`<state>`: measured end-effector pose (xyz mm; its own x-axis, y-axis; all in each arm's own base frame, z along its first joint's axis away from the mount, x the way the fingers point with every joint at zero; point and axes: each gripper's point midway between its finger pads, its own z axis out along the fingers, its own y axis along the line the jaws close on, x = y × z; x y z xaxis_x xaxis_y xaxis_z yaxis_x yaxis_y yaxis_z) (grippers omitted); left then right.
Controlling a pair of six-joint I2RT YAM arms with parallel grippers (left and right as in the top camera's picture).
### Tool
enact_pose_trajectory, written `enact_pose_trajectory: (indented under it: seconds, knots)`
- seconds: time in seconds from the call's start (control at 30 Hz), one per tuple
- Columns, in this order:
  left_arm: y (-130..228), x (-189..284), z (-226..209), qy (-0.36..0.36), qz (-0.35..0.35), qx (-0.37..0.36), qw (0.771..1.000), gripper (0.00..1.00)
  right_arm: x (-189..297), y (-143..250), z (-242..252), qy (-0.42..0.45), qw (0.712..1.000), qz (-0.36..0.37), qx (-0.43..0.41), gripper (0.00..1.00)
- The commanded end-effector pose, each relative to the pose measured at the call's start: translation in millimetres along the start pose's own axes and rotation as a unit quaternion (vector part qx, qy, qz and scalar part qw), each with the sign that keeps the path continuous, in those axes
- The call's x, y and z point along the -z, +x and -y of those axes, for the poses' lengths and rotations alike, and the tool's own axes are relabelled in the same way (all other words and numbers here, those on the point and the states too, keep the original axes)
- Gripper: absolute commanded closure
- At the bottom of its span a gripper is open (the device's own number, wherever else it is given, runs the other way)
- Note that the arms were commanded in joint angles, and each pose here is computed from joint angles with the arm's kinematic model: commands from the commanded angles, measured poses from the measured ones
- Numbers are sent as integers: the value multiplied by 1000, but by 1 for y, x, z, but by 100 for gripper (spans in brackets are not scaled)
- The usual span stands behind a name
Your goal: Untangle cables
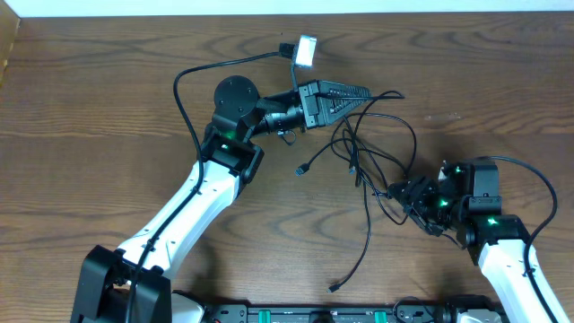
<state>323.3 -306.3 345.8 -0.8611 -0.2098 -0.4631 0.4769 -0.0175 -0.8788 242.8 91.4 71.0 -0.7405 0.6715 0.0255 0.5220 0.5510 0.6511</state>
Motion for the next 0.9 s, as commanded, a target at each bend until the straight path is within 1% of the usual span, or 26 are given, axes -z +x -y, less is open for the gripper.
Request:
enact_pose_trajectory:
  seconds: [0.0, 0.2, 0.23, 0.27, 0.37, 0.4, 0.47, 0.53, 0.57, 0.7, 0.87]
  knots:
    - [-1, 0, 13, 13, -5, -12, 1000, 92, 1, 3, -3, -6, 998, -7, -59, 37]
    - [-1, 0, 13, 13, -5, -12, 1000, 92, -2, 8, -4, -10, 996, -26, -85, 36]
    - [-1, 0, 13, 13, -5, -12, 1000, 92, -3, 8, -3, -7, 996, -27, -87, 37]
    - [-1, 0, 13, 13, -5, -12, 1000, 92, -3, 8, -3, -6, 996, -28, -88, 39]
    - [-1, 0, 13, 13, -5, -12, 1000, 92, -5, 9, 0, -1, 994, -32, -104, 52]
    - [-1, 0, 13, 13, -5, -12, 1000, 92, -6, 8, -1, -1, 993, -32, -110, 54]
    - [-1, 0, 13, 13, -5, -12, 1000, 92, -7, 7, -4, -8, 993, -33, -111, 54]
    - [-1, 0, 13, 13, -5, -12, 1000, 92, -8, 8, -10, -20, 993, -39, -110, 49]
    - [-1, 0, 13, 13, -5, -12, 1000, 92, -8, 8, -12, -24, 992, -42, -113, 48]
    - [-1, 0, 13, 13, -5, -12, 1000, 92, -11, 11, -13, -22, 990, -47, -130, 53]
    - [-1, 0, 13, 13, -5, -12, 1000, 92, -13, 14, -14, -24, 987, -60, -148, 52]
